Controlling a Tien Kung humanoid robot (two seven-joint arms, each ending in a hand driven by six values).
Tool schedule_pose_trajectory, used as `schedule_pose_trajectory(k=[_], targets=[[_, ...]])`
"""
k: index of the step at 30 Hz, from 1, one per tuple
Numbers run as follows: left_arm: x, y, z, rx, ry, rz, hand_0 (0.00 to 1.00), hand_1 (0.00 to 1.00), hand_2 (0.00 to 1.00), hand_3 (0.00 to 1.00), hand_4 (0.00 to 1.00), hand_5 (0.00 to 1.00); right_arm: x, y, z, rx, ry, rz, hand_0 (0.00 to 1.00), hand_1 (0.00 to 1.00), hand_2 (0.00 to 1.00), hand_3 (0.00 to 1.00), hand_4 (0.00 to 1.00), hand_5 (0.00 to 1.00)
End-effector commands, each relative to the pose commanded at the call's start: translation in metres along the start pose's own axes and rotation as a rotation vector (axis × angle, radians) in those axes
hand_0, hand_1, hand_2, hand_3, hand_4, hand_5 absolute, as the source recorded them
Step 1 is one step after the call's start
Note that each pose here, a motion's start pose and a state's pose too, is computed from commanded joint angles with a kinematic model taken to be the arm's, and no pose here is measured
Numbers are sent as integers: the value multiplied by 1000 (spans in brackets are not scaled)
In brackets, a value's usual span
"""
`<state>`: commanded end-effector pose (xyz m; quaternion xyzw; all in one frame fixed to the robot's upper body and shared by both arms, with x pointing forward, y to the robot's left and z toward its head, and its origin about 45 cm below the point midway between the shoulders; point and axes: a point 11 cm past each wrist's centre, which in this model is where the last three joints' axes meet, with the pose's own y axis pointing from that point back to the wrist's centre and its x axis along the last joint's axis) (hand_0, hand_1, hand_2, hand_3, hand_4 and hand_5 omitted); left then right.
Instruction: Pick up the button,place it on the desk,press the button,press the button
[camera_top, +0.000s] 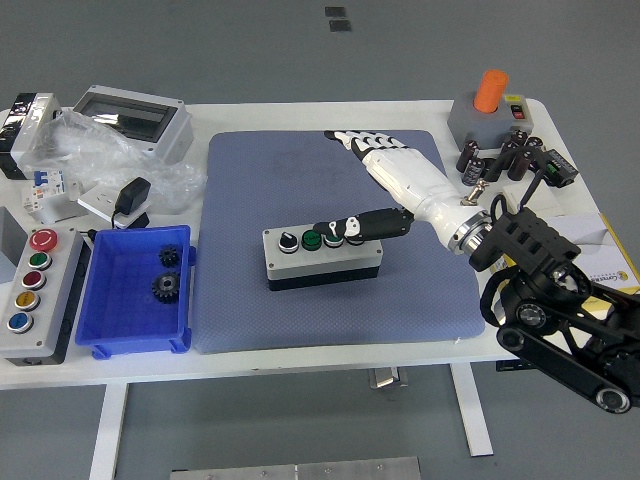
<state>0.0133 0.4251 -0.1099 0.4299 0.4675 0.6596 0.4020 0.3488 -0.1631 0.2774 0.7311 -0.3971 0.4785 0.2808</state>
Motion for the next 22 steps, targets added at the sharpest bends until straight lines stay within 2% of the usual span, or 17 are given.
schedule_pose_trajectory(k=[14,22], targets=[[2,0,4,-6,1,6,645,653,598,582,572,190,-8,2,-11,32,37,-27,998,998,998,998,998,598],[2,0,3,-4,0,5,644,653,599,582,575,191,-25,-5,-33,96,197,-43,998,998,998,998,998,583]])
